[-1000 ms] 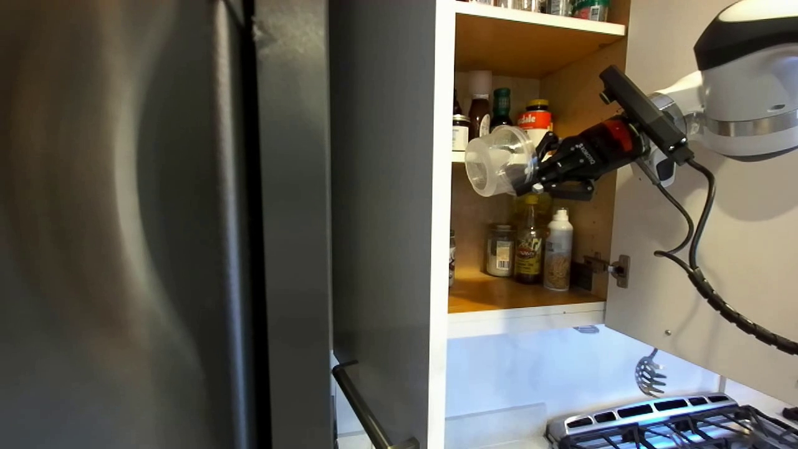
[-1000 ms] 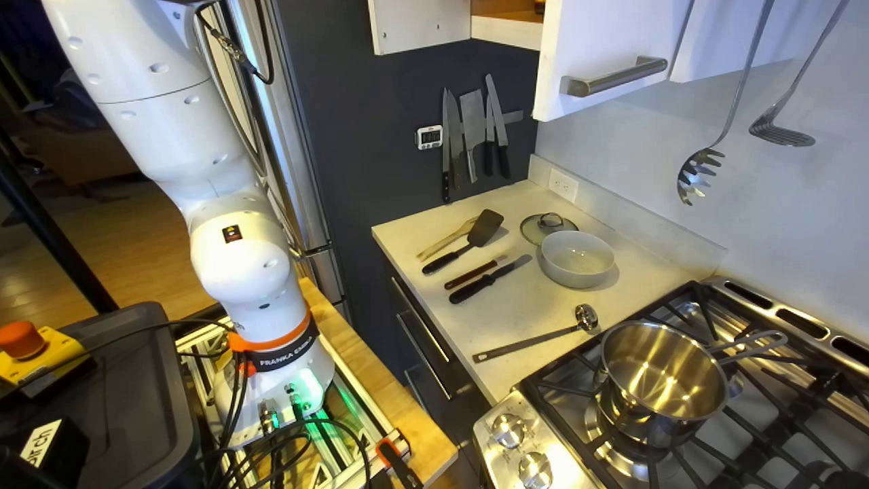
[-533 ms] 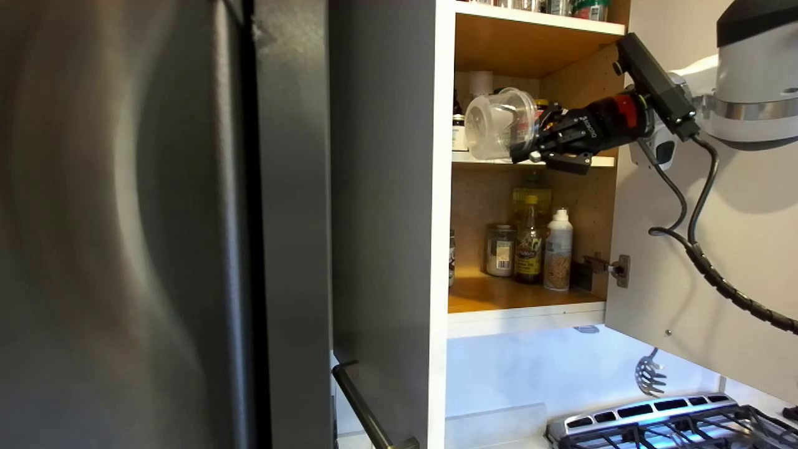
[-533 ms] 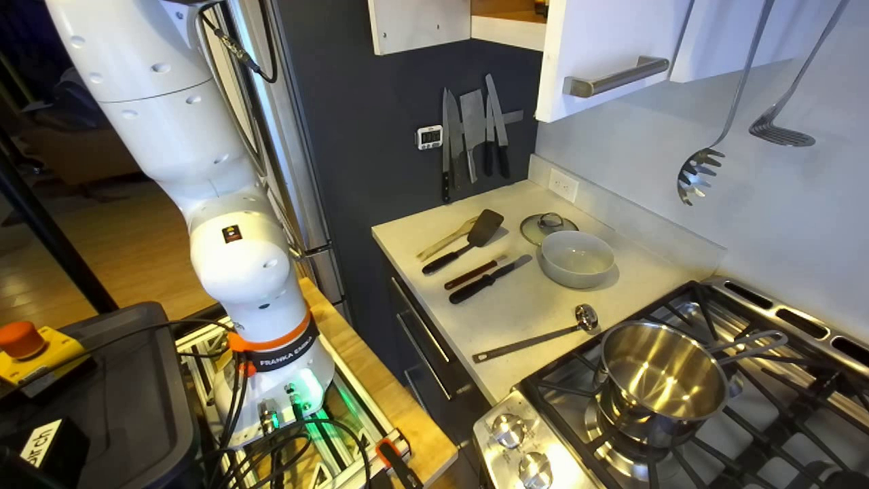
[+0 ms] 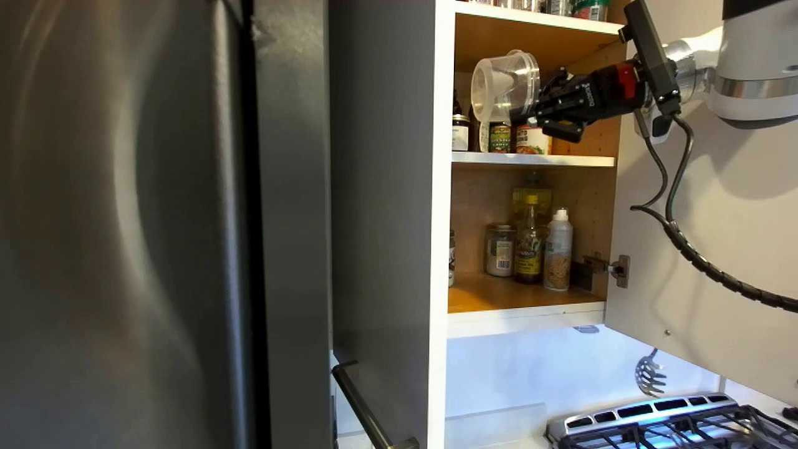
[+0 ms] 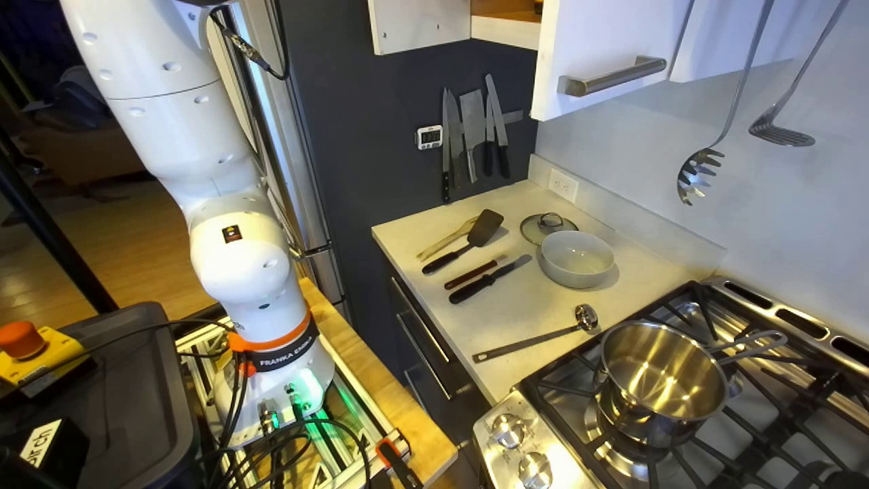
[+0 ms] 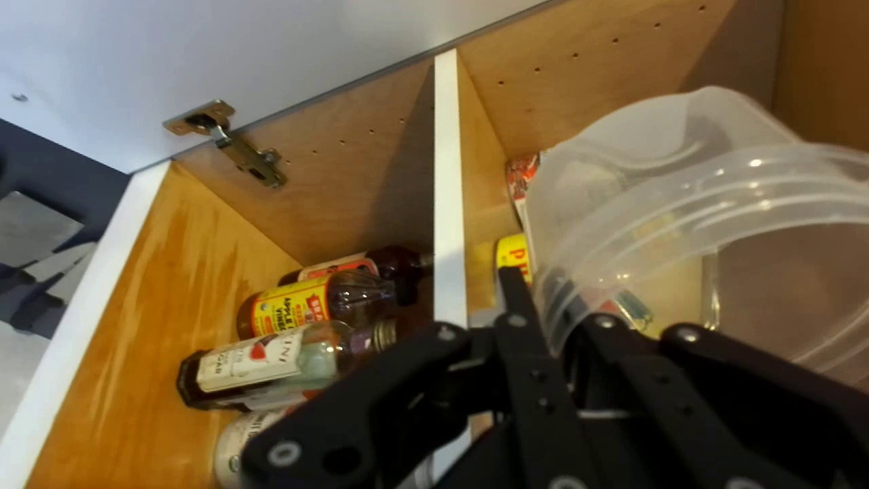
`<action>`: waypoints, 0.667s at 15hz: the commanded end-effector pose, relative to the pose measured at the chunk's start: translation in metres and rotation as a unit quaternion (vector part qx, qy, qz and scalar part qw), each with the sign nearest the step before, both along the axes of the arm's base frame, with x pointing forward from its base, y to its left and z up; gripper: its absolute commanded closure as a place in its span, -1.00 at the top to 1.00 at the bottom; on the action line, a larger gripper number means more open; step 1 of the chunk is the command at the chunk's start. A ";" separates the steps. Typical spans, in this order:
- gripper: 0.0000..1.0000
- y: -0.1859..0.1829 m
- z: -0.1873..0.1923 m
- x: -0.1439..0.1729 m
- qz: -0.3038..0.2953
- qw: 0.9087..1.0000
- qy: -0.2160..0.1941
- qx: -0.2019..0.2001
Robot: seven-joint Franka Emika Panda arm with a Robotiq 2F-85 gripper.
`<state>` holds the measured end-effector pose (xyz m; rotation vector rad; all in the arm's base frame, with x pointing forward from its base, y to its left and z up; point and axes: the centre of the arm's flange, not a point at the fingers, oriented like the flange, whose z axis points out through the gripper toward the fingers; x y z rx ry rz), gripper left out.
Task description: Remove the clear bowl from the bottom shelf and put it on the second last shelf of the top wall cabinet
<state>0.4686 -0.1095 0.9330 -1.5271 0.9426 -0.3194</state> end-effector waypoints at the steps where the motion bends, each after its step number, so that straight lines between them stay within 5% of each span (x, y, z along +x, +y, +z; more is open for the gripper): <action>1: -0.95 -0.001 0.017 0.012 -0.040 0.997 -0.043 -0.049; 4: -0.95 -0.001 0.018 0.021 -0.088 0.987 -0.074 -0.112; 5: -0.80 -0.004 0.014 0.010 -0.062 0.993 -0.059 -0.076; 10: -0.80 -0.003 0.014 0.018 -0.078 0.989 -0.074 -0.102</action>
